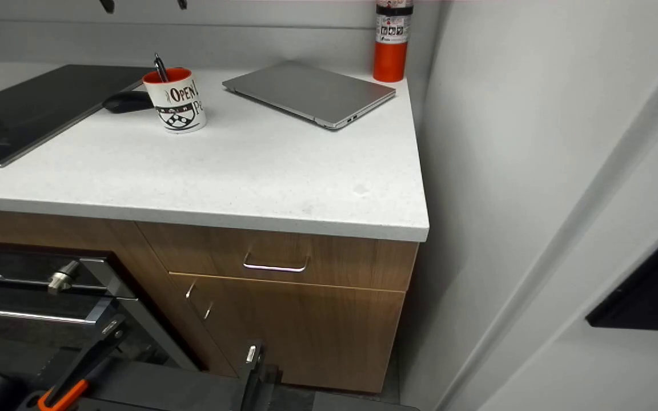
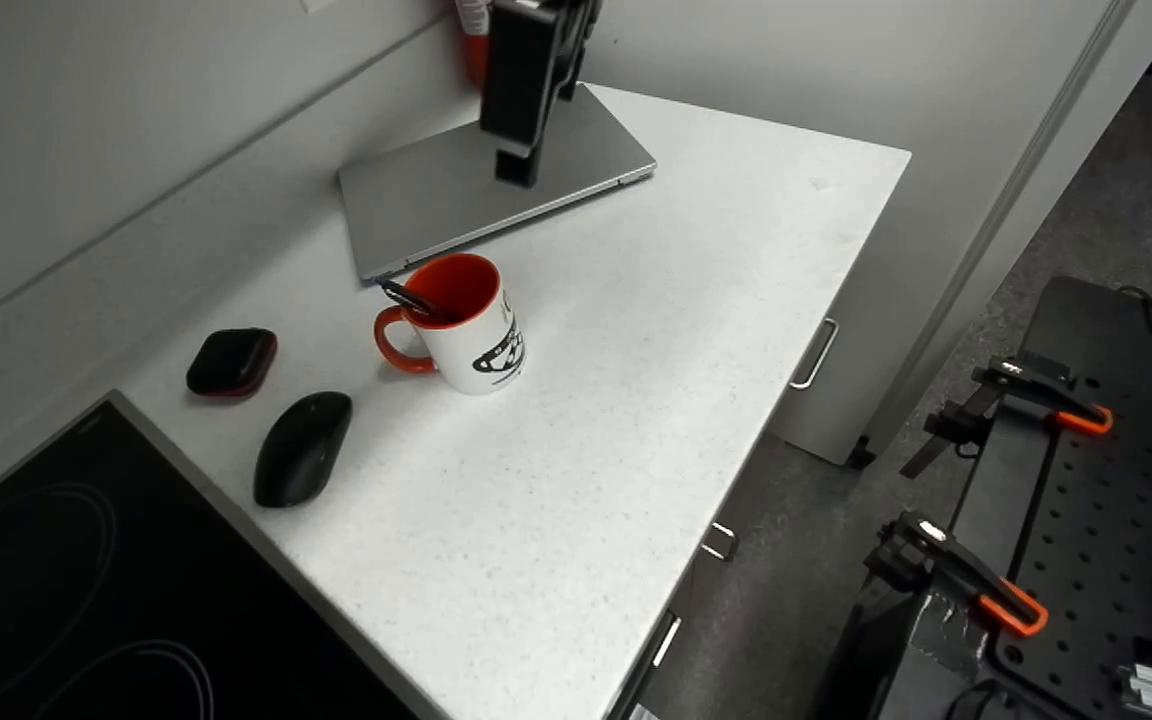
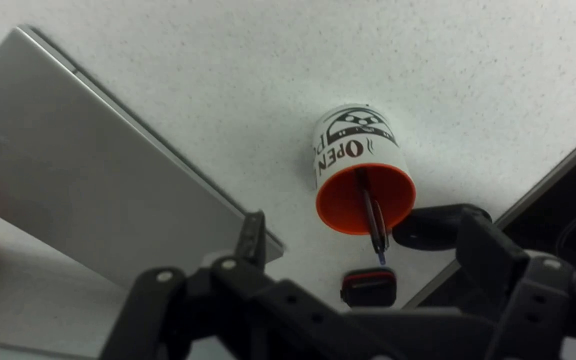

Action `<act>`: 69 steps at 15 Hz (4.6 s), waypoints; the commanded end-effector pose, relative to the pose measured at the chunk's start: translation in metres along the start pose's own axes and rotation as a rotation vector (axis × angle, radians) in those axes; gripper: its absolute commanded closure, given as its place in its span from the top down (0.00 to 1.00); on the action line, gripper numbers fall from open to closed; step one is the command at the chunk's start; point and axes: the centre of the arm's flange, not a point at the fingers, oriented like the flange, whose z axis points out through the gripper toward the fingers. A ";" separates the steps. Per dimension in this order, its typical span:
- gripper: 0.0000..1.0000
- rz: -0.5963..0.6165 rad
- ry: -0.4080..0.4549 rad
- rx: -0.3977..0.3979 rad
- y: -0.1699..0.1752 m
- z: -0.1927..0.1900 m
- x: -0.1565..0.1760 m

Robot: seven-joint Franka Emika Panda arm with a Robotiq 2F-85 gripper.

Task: Take the black pen out of the mug and place it on the countertop

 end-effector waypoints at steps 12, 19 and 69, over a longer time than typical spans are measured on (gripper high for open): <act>1.00 -0.099 0.007 0.115 -0.021 0.117 0.104; 0.74 -0.098 -0.014 0.148 -0.014 0.138 0.110; 0.77 0.276 -0.224 0.036 0.061 0.142 -0.025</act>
